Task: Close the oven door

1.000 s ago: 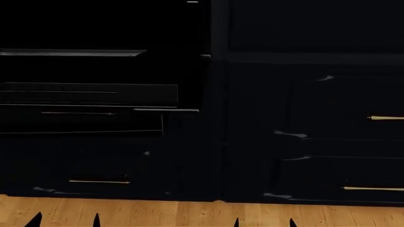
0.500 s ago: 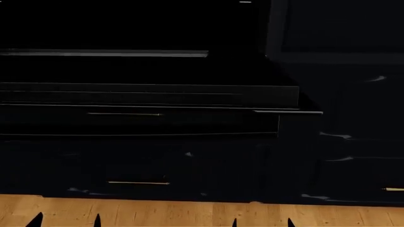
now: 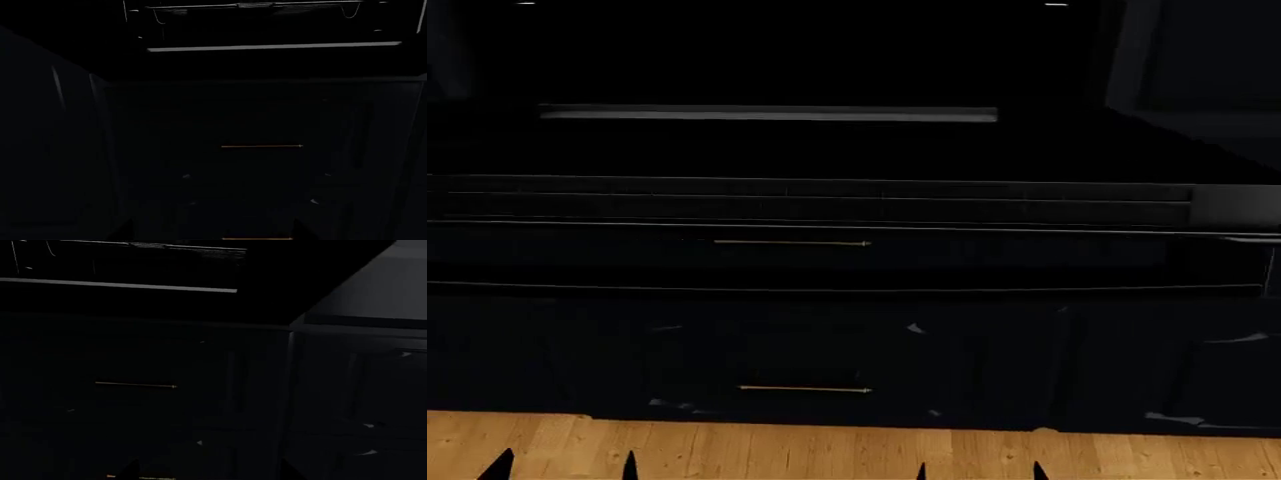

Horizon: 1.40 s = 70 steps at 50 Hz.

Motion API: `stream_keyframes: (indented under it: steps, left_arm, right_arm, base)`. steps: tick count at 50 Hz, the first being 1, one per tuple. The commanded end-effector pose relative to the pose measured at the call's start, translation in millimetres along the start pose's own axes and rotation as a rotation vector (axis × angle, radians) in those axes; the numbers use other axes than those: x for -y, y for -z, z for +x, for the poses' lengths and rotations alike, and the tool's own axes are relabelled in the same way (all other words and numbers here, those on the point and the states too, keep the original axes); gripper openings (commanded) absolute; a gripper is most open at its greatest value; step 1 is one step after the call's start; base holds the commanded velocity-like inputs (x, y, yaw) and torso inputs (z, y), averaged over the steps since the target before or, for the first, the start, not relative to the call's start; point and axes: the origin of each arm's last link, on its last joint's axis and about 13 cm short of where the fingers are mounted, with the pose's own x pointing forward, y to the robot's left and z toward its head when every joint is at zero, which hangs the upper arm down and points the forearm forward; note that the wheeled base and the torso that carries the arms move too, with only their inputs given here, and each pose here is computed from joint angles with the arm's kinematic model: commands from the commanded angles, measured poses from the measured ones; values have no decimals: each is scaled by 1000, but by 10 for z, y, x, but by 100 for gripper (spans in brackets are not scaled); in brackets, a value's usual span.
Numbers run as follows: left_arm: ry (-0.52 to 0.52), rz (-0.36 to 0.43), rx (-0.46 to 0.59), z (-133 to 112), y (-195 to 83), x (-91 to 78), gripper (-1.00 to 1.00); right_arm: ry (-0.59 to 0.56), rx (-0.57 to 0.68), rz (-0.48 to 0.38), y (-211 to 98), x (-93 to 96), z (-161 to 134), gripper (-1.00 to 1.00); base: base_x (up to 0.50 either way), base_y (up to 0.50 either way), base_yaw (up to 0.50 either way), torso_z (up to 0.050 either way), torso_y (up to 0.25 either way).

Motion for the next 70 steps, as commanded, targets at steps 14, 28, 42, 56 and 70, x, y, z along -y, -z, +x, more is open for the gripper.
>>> stream_keyframes:
  steps: [14,28,42,56,70]
  left_arm:
    - [1,5,6,1,10,1,100]
    - [4,7,-1,7,10,7,100]
    - [3,6,-2,7,8,7,100]
    - [4,6,2,3,5,9,100]
    - [6,8,4,6,12,8,100]
  right_arm:
    - [13,0,14,-4,8,7,100]
    - [7,-1,15,-5,5,5,100]
    - [10,-4,13,-6,8,4,100]
    - [4,-2,11,2,7,2,100]
    - [8,1,11,-6,6,2,100]
  base:
    - [0,368,0,0,0]
    - [152,0,0,0,0]
    - [323,0,0,0,0]
    - [281,0,0,0,0]
    - [158,33,0,0,0]
